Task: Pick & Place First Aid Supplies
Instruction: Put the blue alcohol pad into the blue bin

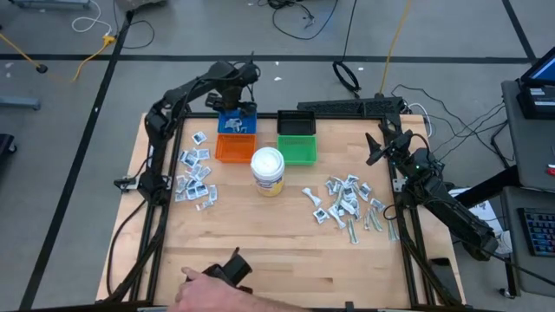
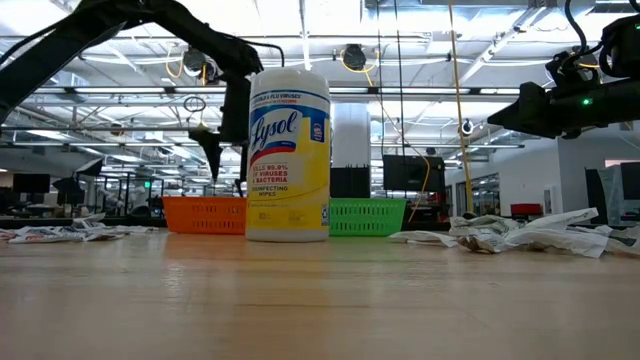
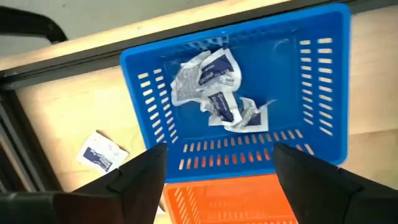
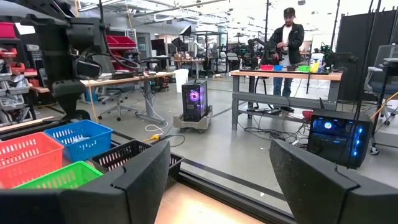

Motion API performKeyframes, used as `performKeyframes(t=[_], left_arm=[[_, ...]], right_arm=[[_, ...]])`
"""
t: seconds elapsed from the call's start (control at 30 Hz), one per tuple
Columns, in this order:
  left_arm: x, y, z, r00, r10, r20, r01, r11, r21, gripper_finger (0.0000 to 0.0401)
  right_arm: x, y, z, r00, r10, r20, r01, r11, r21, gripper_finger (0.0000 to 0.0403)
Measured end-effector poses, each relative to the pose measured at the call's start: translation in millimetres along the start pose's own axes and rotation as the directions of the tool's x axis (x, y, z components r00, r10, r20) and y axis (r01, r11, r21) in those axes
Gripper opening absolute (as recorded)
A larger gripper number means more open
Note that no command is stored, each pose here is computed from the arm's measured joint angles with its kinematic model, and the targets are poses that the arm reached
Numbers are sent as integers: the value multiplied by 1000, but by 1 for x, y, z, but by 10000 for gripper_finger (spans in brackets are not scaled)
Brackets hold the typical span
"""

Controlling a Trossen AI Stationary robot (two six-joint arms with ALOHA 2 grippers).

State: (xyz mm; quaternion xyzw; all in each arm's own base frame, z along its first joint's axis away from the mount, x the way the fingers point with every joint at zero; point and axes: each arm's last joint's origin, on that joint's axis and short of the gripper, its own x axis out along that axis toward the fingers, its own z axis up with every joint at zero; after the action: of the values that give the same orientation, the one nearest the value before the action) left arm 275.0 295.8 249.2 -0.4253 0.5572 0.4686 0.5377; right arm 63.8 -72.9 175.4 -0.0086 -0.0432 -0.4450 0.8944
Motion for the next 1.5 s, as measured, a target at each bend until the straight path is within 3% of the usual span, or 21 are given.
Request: performKeyframes(t=[0.17,0.5,0.83,1.07,1.33,1.5], left_arm=[[0,5,-22,999,12,-32,-13,1000,-23,277],[2,21,-108,998,-57,-38,49,983,-178,286],[17,38,-197,986,-79,-149,46,976,-211,283],[30,46,-237,977,-58,-204,15,979,-205,281],[47,48,-248,970,-16,-243,14,1000,-6,283],[54,44,-250,974,-46,-221,89,978,189,270]], right_arm=[[0,0,0,1000,0,0,0,1000,0,272],[0,0,0,1000,1,0,-1,1000,0,273],[0,0,0,1000,0,0,0,1000,0,273],[0,0,0,1000,0,0,0,1000,0,274],[0,0,0,1000,1,0,-1,1000,0,272],[0,0,0,1000,0,0,0,1000,0,271]])
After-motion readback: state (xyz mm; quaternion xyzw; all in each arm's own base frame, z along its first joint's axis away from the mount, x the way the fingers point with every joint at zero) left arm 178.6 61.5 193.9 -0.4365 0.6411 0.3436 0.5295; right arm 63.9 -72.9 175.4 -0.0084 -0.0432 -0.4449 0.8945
